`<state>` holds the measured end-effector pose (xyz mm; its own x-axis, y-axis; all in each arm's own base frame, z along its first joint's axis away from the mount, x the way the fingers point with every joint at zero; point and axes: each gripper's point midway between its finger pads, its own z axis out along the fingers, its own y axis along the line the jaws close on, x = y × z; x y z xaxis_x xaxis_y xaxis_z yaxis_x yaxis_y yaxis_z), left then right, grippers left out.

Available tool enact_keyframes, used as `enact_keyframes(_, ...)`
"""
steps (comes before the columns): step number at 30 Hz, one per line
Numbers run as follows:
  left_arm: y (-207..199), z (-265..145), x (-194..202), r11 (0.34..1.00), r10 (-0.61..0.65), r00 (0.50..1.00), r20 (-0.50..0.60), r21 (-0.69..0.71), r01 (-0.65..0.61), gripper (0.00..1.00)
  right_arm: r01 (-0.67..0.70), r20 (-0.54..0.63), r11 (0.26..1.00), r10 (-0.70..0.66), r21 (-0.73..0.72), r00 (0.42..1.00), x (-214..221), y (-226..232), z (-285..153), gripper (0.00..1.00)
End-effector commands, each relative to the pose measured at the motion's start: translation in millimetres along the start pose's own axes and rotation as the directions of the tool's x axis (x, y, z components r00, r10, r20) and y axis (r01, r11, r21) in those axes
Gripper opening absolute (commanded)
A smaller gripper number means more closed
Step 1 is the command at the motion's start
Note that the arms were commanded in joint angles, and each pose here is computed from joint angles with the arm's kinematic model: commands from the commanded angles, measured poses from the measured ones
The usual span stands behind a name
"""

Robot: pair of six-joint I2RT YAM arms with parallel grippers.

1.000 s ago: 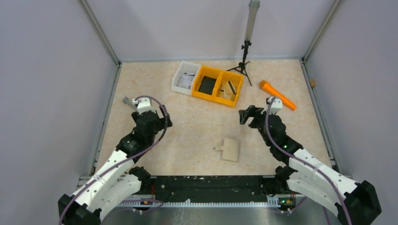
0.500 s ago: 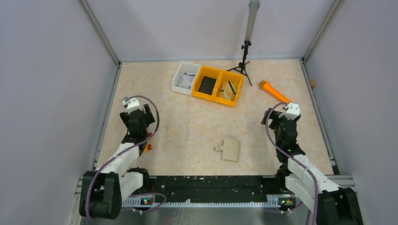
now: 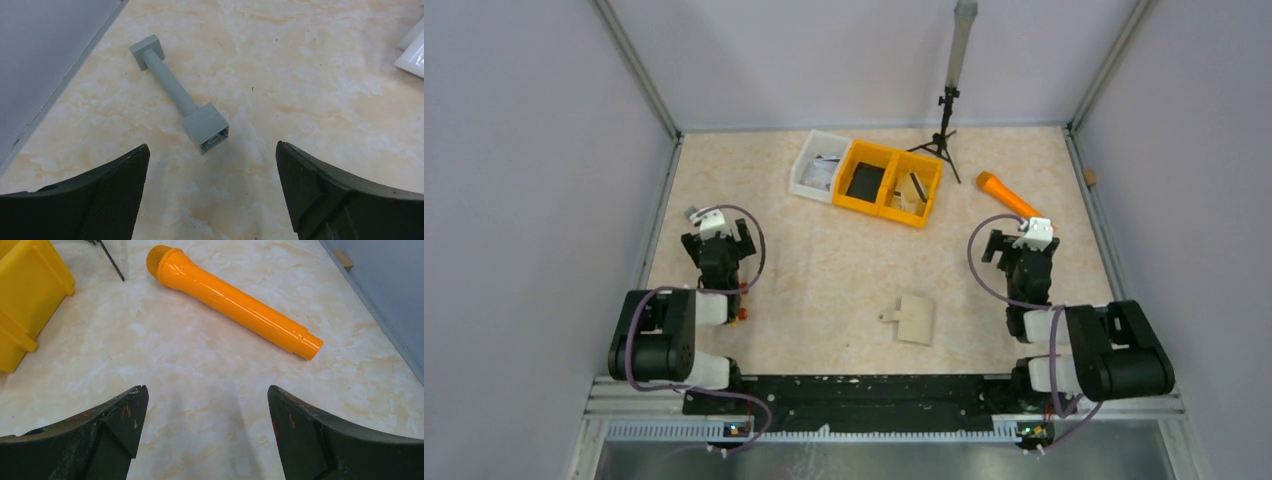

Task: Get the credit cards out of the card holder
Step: Reset both arms

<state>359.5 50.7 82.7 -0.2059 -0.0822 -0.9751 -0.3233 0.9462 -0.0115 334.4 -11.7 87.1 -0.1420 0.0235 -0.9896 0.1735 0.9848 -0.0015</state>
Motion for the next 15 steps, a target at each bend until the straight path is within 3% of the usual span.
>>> enact_keyframes(1,-15.2,13.2,-29.3,0.996,-0.021,0.992,0.123,0.092,0.009,0.99,-0.030,0.120,0.999,0.027,0.020,0.992,-25.1,-5.1,18.2,0.90)
enact_keyframes(5,-16.2,16.3,-28.7,0.995,-0.015,0.993,0.119,0.098,0.003,0.99,-0.030,0.102,0.999,0.025,0.044,0.994,-22.7,-7.4,25.6,0.82)
enact_keyframes(7,-15.5,15.3,-28.9,0.995,-0.014,0.992,0.124,0.098,0.002,0.99,-0.043,0.099,0.997,0.037,0.057,0.994,-21.6,-9.7,23.8,0.97)
enact_keyframes(15,-17.0,15.2,-29.7,0.994,-0.010,0.992,0.122,0.105,-0.002,0.99,-0.037,0.107,0.998,0.031,0.053,0.994,-23.5,-8.7,25.0,0.99)
